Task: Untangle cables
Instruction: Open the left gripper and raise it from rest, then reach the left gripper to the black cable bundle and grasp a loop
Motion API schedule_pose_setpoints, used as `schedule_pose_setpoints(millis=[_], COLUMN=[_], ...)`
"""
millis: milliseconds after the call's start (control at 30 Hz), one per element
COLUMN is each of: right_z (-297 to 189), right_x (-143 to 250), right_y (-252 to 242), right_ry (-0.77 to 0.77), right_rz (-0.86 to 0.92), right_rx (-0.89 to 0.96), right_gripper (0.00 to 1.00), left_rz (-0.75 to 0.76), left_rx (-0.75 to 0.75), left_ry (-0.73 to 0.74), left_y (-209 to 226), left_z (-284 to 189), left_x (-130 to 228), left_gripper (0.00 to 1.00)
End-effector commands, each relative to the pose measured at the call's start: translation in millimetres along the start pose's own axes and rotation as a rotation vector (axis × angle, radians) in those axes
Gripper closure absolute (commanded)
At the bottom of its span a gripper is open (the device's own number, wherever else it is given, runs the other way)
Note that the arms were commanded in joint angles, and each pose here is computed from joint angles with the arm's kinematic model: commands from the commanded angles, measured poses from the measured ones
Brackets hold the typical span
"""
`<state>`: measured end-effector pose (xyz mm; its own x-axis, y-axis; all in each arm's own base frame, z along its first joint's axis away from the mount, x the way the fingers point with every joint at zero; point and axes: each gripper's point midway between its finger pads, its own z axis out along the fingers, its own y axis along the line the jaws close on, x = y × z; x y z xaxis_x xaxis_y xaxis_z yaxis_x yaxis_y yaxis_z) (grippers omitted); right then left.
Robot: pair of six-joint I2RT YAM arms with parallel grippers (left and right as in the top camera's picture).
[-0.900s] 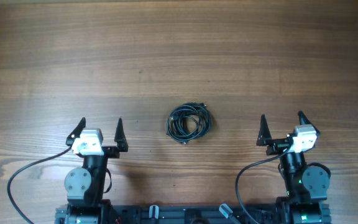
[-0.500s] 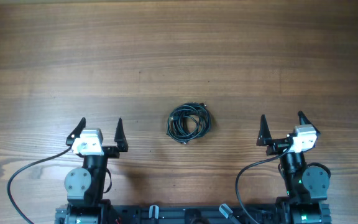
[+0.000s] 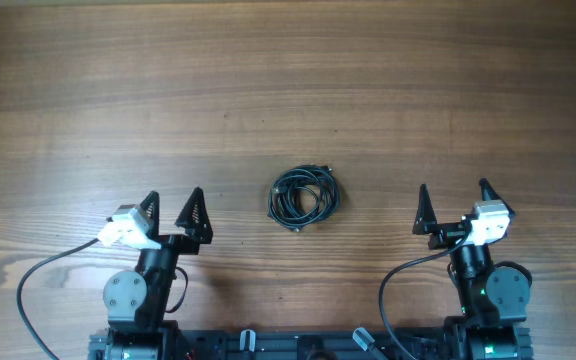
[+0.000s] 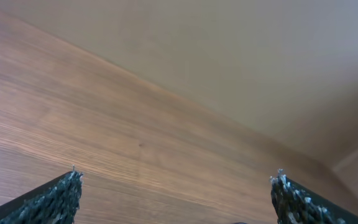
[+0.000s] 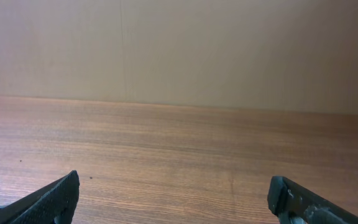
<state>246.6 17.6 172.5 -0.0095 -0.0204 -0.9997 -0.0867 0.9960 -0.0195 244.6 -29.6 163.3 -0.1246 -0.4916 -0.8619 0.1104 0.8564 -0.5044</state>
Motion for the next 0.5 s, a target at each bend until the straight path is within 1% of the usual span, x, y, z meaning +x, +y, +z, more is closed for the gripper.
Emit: schedule_pose_setpoints(millis=[0, 67, 100, 167, 267, 333, 400, 467], right_z=[-1, 0, 0, 0, 0, 0, 0, 0], right_x=[-3, -2, -2, -2, -2, -2, -2, -2], right_y=[0, 0, 0, 0, 0, 0, 0, 0], right_ry=[-0.012, -0.010, -0.009, -0.009, -0.009, -0.009, -0.009, -0.009], right_rz=[-0.004, -0.004, -0.004, -0.004, -0.003, -0.004, -0.004, -0.003], right_rx=[0.001, 0.001, 0.001, 0.001, 0.001, 0.001, 0.001, 0.001], right_gripper=[0.00, 0.00, 0.00, 0.00, 0.00, 0.00, 0.00, 0.00], left_rz=[-0.011, 0.014, 0.019, 0.025, 0.015, 0.076, 0.102, 0.052], left_rx=[0.137, 0.232, 0.245, 0.248, 0.219, 0.190, 0.135, 0.039], left_ry=[-0.035, -0.121, -0.138, -0.144, -0.095, -0.023, 0.120, 0.324], left_y=[-27, -49, -56, -63, -71, -78, -82, -80], left_z=[-2, -9, -12, -16, -17, -13, -5, 4], left_x=[-11, -35, -45, -57, -71, -79, -81, -78], left_gripper=[0.00, 0.00, 0.00, 0.00, 0.00, 0.00, 0.00, 0.00])
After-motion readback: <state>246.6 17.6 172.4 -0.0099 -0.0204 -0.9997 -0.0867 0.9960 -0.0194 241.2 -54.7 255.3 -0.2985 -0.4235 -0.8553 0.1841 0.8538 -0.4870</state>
